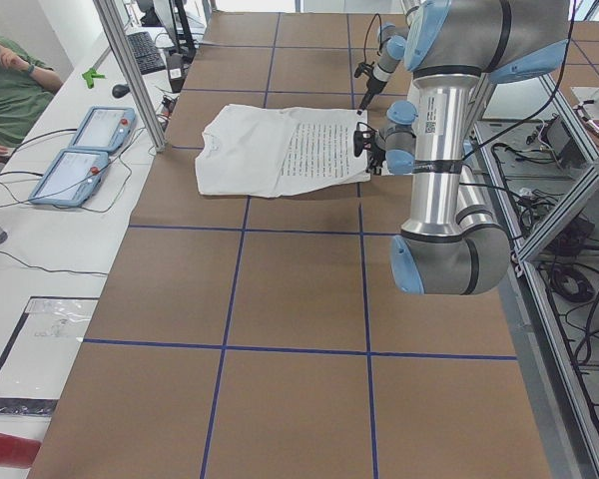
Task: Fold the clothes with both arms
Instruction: 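Shift the right gripper along the hem corner to regrip it, then lift both hem corners and fold them over toward the collar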
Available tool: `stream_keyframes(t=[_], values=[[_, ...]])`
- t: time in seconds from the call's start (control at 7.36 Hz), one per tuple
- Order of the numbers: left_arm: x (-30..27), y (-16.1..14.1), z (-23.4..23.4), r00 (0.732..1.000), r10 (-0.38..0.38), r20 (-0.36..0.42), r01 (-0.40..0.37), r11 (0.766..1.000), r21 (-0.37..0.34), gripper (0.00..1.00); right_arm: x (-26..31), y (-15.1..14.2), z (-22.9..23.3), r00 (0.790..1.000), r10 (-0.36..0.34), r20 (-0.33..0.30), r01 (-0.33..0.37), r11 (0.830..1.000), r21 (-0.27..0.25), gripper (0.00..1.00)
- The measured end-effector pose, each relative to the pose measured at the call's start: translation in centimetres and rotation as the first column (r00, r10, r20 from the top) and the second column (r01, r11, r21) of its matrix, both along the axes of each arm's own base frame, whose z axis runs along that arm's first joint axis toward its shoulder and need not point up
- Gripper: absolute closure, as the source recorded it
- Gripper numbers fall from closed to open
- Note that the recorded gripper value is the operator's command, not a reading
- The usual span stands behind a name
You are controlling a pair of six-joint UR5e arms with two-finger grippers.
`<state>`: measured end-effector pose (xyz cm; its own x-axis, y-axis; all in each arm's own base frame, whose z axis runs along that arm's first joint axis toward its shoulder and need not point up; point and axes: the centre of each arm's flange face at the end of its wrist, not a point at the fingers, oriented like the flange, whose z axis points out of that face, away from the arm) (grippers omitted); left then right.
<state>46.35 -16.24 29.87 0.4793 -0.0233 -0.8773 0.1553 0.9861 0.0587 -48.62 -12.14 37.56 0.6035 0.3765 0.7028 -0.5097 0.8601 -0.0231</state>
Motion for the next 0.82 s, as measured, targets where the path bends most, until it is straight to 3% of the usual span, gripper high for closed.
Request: stream_keyframes(t=[0.27, 0.82], values=[[-0.05, -0.03, -0.04, 1.0, -0.001, -0.001, 0.001, 1.0, 0.0, 1.0, -0.07, 0.21, -0.03, 1.0, 0.008, 0.003, -0.008, 1.0, 0.006, 1.0], [-0.47, -0.06, -0.65, 1.0, -0.002, -0.015, 0.002, 1.0, 0.001, 1.0, 0.23, -0.07, -0.39, 1.0, 0.018, 0.01, -0.018, 1.0, 0.01, 1.0]])
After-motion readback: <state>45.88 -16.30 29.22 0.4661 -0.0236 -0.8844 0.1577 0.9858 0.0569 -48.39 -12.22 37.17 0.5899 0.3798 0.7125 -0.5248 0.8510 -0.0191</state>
